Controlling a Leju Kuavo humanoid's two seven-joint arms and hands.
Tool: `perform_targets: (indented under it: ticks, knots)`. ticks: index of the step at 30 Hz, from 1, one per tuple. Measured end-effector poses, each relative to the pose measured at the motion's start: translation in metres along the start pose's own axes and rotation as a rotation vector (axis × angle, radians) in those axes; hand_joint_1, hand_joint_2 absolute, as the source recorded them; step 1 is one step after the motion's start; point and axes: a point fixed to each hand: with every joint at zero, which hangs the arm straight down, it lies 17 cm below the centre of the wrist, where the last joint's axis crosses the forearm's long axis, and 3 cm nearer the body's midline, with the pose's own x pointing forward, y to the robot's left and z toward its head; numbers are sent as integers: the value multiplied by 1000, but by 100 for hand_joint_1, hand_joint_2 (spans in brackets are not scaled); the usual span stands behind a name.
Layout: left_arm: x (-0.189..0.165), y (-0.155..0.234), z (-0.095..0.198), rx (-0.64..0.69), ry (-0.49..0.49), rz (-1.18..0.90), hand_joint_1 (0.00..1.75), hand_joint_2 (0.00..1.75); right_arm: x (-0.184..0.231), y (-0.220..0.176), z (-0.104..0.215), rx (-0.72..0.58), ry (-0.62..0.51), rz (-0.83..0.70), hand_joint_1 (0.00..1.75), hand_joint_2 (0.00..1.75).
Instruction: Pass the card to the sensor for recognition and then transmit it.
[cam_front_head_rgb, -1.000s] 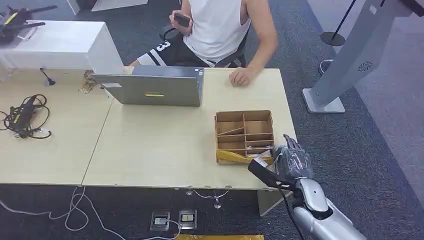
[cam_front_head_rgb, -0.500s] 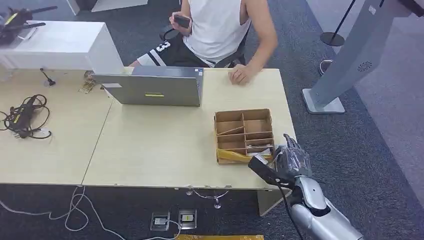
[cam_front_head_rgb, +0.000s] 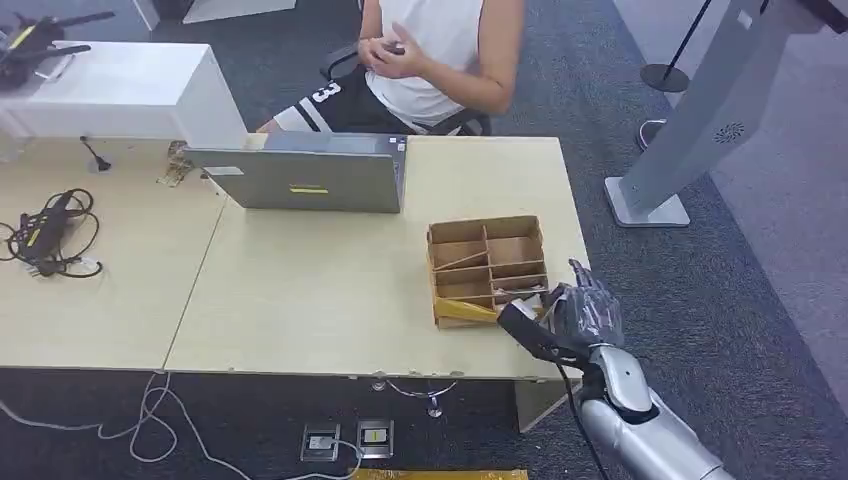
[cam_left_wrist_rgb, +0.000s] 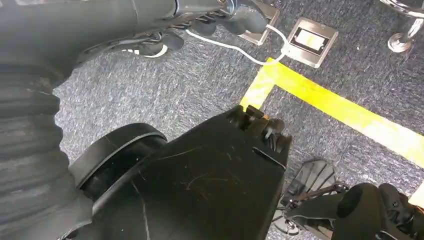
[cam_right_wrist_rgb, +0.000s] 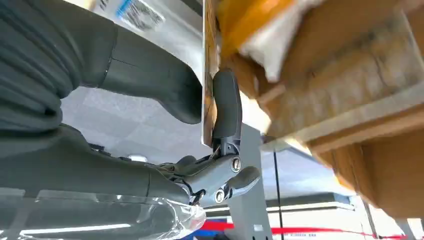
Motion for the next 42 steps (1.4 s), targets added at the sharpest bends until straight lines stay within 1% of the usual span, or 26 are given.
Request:
perform_targets:
  ticks: [9, 15, 19, 26, 34, 42]
  knots:
    - [0, 0, 0, 0, 0, 0, 0, 175, 6, -26, -12, -68, -12, -20, 175, 175]
    - [0, 0, 0, -1, 0, 0, 0, 175, 4, -65, -28, -169, -6, -44, 175, 175]
    - [0, 0, 0, 1, 0, 1, 0, 175, -11, -85, -33, -209, 29, -37, 175, 175]
    - [0, -1, 0, 1, 0, 0, 0, 175, -20, -91, -34, -218, 47, -10, 175, 175]
    - [1, -1, 0, 0, -1, -2, 0, 175, -31, -89, -32, -215, 72, 1, 175, 175]
    - [1, -1, 0, 1, 0, 3, 0, 175, -66, -69, -18, -185, 141, 9, 175, 175]
